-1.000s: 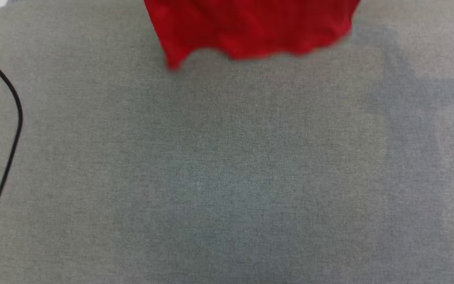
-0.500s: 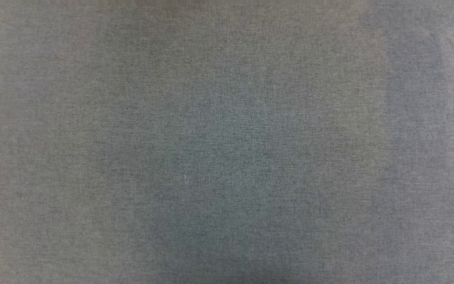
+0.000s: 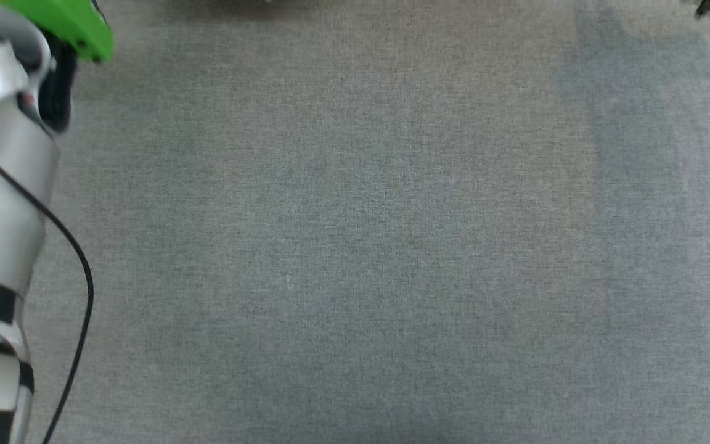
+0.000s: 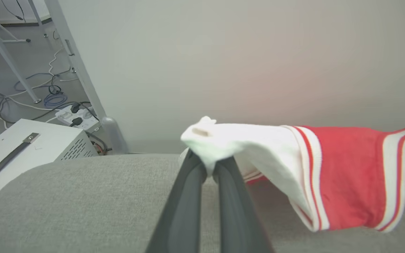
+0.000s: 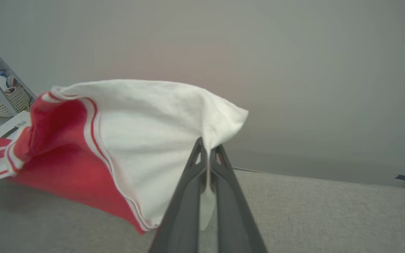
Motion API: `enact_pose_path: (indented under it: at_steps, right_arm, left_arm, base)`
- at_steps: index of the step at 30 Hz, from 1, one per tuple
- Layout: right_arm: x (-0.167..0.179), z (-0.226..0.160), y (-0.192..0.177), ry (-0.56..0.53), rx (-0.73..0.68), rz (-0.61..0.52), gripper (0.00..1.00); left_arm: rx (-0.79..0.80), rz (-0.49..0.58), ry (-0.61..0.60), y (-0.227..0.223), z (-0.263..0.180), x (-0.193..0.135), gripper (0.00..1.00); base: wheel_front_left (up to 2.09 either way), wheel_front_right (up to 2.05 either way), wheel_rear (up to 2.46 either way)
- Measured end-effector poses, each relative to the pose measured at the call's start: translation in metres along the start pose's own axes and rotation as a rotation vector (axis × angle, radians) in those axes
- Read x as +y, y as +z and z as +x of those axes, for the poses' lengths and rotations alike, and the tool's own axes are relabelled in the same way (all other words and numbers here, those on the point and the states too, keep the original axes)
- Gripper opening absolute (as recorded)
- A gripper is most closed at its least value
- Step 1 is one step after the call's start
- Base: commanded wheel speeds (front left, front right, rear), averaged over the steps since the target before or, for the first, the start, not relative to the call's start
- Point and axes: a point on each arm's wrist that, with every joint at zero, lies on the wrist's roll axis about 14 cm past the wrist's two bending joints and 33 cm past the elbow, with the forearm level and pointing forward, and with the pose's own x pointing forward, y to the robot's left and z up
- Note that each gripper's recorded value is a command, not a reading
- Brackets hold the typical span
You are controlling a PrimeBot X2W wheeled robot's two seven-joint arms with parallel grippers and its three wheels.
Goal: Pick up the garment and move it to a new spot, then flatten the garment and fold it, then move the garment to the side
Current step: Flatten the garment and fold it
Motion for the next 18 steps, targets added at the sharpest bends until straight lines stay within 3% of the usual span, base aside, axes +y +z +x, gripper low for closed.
enact_pose_path:
  at_steps: [8, 18]
  right_arm:
    - [-0.003, -0.060, -0.073, -0.002, 0.089, 0.121, 0.00]
    - [-0.008, -0.142, -0.117, -0.034, 0.168, 0.178, 0.00]
  left_arm:
    - [0.061, -0.146, 0.072, -0.049, -0.068, 0.015, 0.00]
    - [0.124, -0.159, 0.092, -0.085, -0.159, 0.009, 0.00]
  base:
    - [0.00, 0.00, 0.00]
    - [0.00, 0.00, 0.00]
